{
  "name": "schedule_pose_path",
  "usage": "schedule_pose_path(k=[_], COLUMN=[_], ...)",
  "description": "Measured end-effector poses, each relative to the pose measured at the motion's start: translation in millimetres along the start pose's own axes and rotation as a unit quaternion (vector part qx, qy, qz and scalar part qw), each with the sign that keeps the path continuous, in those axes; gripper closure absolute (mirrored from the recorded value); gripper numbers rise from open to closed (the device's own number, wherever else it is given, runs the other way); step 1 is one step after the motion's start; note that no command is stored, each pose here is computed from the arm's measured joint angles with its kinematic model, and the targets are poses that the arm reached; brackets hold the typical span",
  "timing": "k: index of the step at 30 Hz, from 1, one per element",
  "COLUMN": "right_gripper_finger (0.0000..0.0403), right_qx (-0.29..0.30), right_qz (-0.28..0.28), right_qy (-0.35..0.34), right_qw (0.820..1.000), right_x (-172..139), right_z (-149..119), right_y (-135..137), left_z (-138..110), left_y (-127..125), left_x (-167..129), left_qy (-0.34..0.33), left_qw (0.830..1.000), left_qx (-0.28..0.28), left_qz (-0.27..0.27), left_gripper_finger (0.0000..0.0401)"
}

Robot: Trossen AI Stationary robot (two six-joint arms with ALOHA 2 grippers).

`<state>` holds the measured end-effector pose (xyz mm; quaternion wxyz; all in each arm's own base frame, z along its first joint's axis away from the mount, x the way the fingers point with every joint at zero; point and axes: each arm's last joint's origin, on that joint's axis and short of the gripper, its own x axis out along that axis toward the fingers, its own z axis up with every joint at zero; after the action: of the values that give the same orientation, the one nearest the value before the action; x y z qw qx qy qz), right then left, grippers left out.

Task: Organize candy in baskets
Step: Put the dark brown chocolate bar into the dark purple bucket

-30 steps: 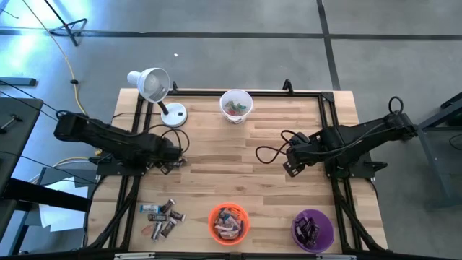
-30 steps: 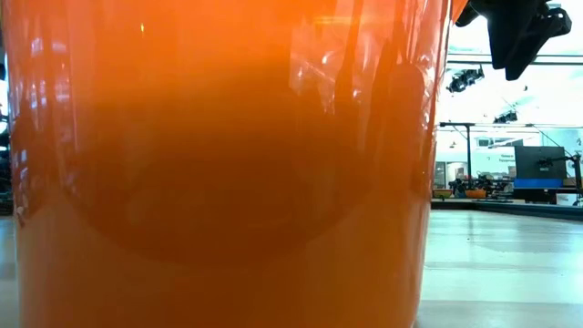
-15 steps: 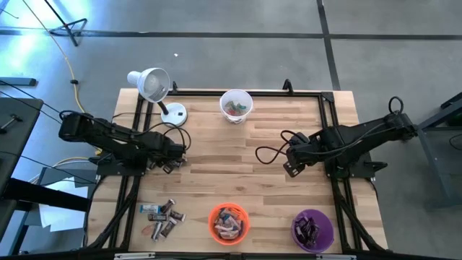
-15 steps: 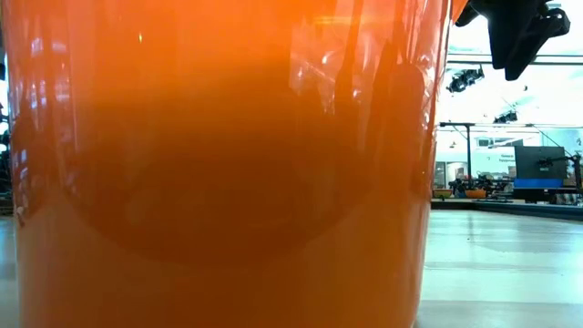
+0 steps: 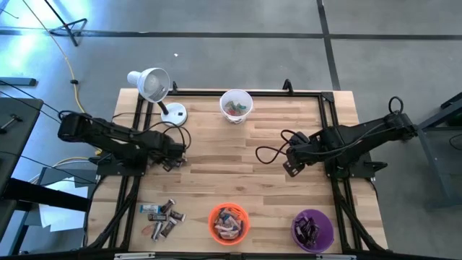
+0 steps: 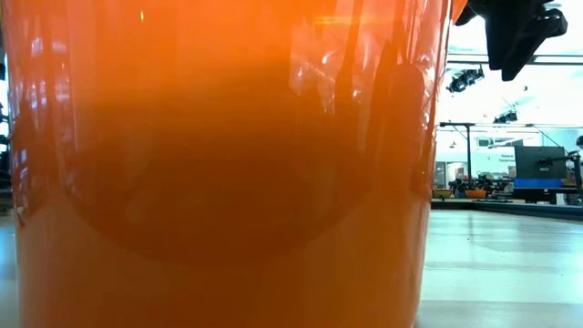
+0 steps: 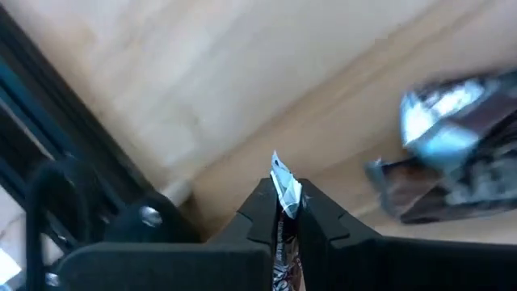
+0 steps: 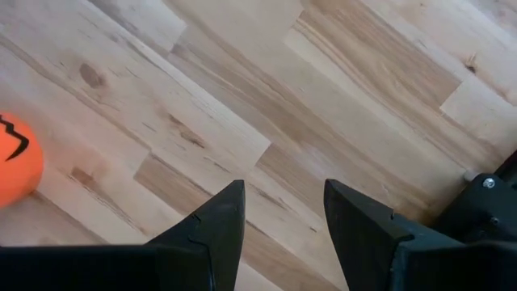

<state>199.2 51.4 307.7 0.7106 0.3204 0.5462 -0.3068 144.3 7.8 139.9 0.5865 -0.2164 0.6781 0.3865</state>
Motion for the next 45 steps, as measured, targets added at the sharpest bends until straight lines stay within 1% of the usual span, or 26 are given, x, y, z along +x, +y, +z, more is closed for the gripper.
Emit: schedule_pose_path(k=[7, 10, 13, 17, 21, 25, 28, 30, 32, 34, 36, 40, 45], right_gripper_finger=[0.0238, 0.0238, 0.0238, 0.0238, 0.0238, 0.0238, 0.0238, 0.0238, 0.0238, 0.0238, 0.0238, 0.0238, 0.0238], right_qx=[0.011, 0.016, 0.022, 0.035, 0.045, 0.064, 0.08, 0.085, 0.081, 0.079, 0.071, 0.058, 0.05], right_qz=[0.013, 0.025, 0.042, 0.072, 0.092, 0.098, 0.097, 0.101, 0.106, 0.115, 0.123, 0.144, 0.164], right_qy=[-0.01, -0.023, -0.056, -0.106, -0.152, -0.216, -0.27, -0.293, -0.308, -0.331, -0.351, -0.399, -0.477], right_qw=[1.0, 0.999, 0.997, 0.991, 0.983, 0.969, 0.955, 0.947, 0.942, 0.933, 0.925, 0.904, 0.862], right_x=[-0.1, -0.2, -0.8, -2.5, -4.7, -6.7, -4.4, -0.2, 6.6, 13.8, 20.7, 29.7, 26.9], right_z=[1.4, 3.0, 6.4, 11.9, 16.6, 22.3, 28.1, 33.4, 39.1, 46.4, 53.6, 69.9, 89.2], right_y=[2.8, 5.4, 10.0, 17.3, 22.7, 27.6, 35.5, 43.0, 52.8, 64.4, 75.1, 93.2, 106.7], left_z=[8.1, 13.3, 21.3, 33.9, 42.9, 48.5, 51.4, 53.6, 54.9, 55.7, 55.5, 55.9, 56.8], left_y=[-2.7, -4.1, -5.7, -6.6, -5.5, -7.4, -11.6, -15.1, -19.6, -23.2, -25.3, -27.3, -26.9], left_x=[-24.8, -39.8, -61.9, -102.1, -147.0, -185.2, -207.3, -219.7, -228.3, -236.5, -243.3, -250.7, -253.0], left_qy=[-0.041, -0.07, -0.118, -0.202, -0.284, -0.354, -0.403, -0.435, -0.458, -0.481, -0.5, -0.523, -0.534], left_qw=[0.998, 0.996, 0.99, 0.973, 0.949, 0.917, 0.886, 0.861, 0.839, 0.816, 0.796, 0.774, 0.766], left_qx=[-0.01, -0.017, -0.029, -0.047, -0.053, -0.052, -0.046, -0.044, -0.039, -0.034, -0.028, -0.027, -0.032], left_qz=[-0.037, -0.056, -0.074, -0.098, -0.123, -0.178, -0.224, -0.258, -0.292, -0.321, -0.339, -0.356, -0.356], left_gripper_finger=[0.0394, 0.0395, 0.0395, 0.0395, 0.0395, 0.0395, 0.0395, 0.0395, 0.0395, 0.0395, 0.0395, 0.0395, 0.0395])
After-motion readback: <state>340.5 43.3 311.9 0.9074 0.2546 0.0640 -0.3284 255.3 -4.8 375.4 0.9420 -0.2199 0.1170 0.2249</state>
